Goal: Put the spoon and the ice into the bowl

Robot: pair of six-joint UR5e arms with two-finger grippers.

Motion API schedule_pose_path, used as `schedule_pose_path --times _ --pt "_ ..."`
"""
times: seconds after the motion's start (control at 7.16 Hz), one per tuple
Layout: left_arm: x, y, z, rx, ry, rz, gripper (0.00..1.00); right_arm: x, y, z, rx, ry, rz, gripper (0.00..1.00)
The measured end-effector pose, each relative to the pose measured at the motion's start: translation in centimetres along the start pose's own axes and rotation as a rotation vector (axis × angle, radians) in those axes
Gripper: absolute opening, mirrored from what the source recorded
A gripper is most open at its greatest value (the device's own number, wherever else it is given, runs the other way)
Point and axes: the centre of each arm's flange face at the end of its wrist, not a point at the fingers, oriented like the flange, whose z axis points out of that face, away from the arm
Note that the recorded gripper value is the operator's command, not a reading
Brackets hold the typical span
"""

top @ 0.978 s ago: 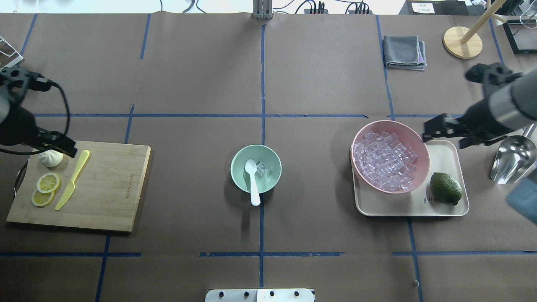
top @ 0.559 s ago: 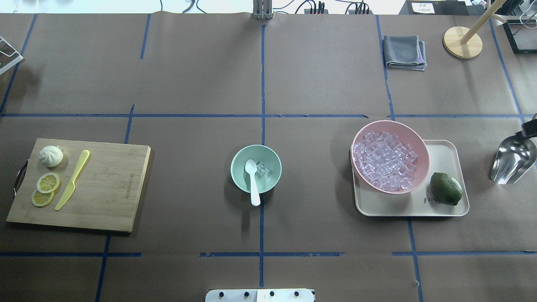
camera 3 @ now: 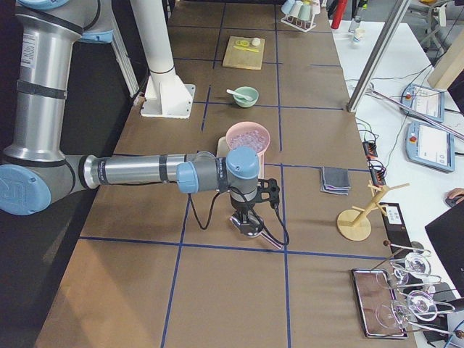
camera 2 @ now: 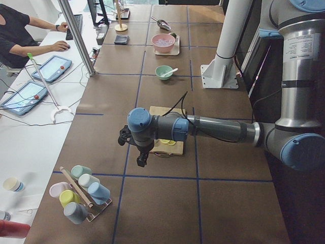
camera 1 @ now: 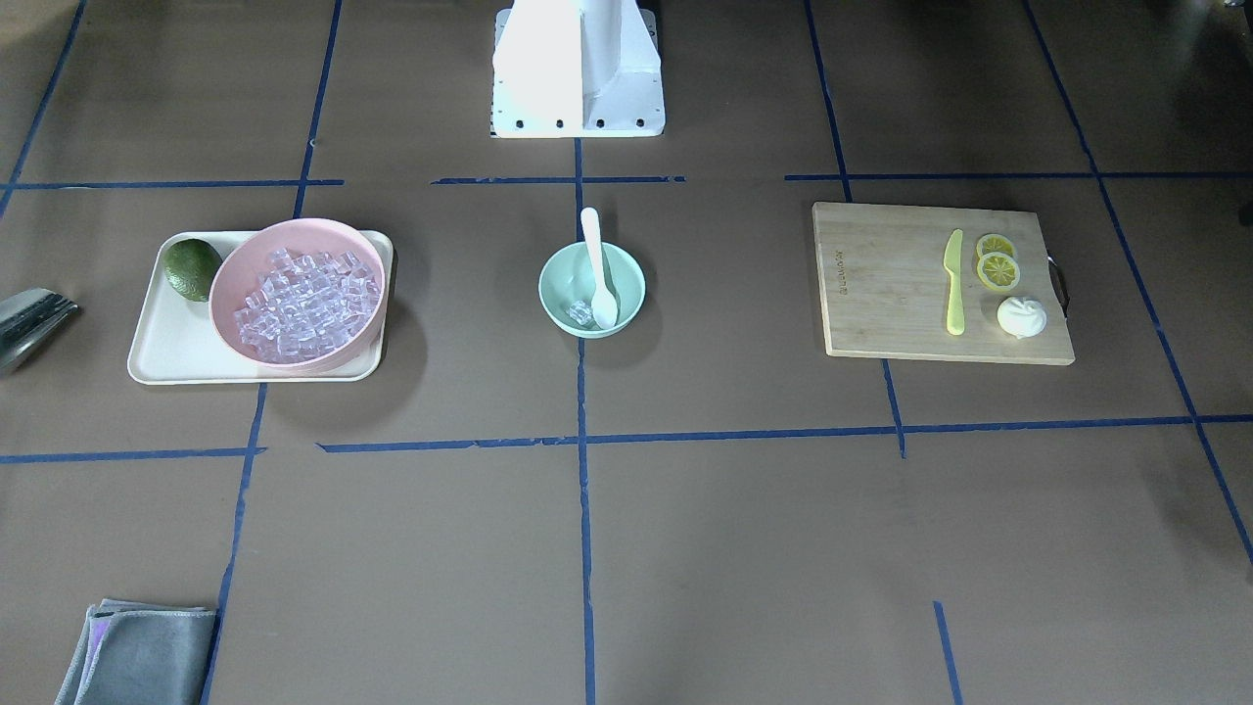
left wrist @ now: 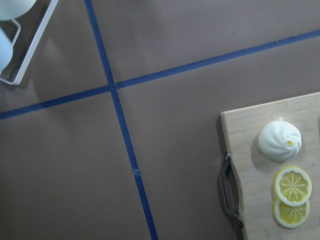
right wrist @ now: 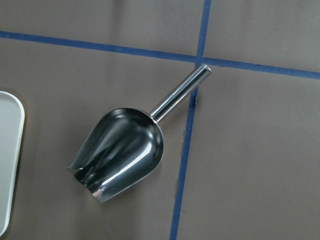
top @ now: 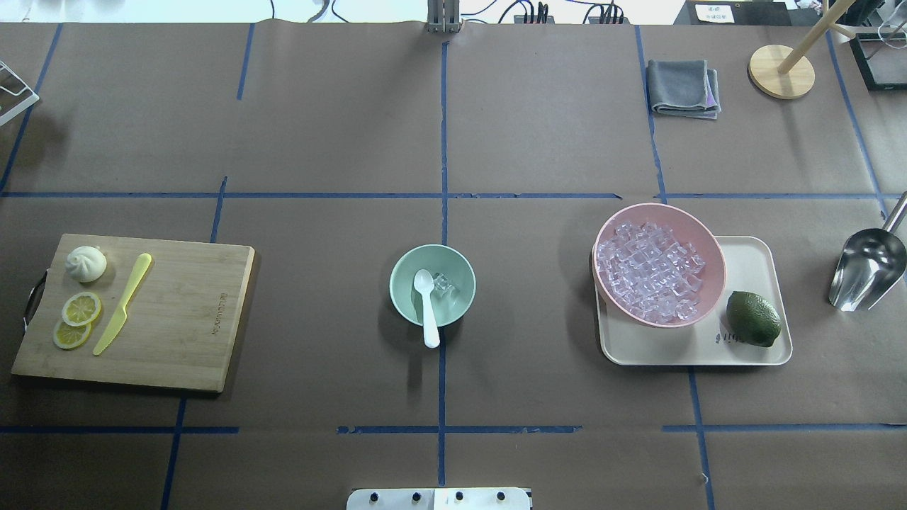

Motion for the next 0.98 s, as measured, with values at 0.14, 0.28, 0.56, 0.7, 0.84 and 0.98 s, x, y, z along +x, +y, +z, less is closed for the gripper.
schedule_pose_path --times 0.14,0.28,0.56,0.7,0.84,0.98 --pt "-0.3 -0.1 -0.8 -0.001 0.011 -0.057 1.00 0.8 0.2 0.3 -0.017 0.007 -0.004 1.00" --pt "-0.1 0.0 -1.4 -0.002 0.008 -0.103 1.00 1.4 0.4 0.6 -0.029 0.016 0.000 1.00" --pt "-0.5 0.3 -1.7 -0.013 -0.067 -0.122 1.00 1.8 0.6 0.9 -0.040 0.020 0.007 1.00" --pt "-0.7 0.6 -1.7 -0.017 -0.088 -0.126 1.00 1.9 0.8 1.0 -0.043 0.019 0.010 1.00" --pt "-0.9 1.1 -1.4 -0.023 -0.094 -0.134 1.00 1.9 0.9 1.1 -0.042 0.021 0.007 1.00" --pt "-1.2 1.7 -1.0 -0.032 -0.094 -0.145 1.00 2.0 1.0 1.2 -0.041 0.024 0.003 1.00"
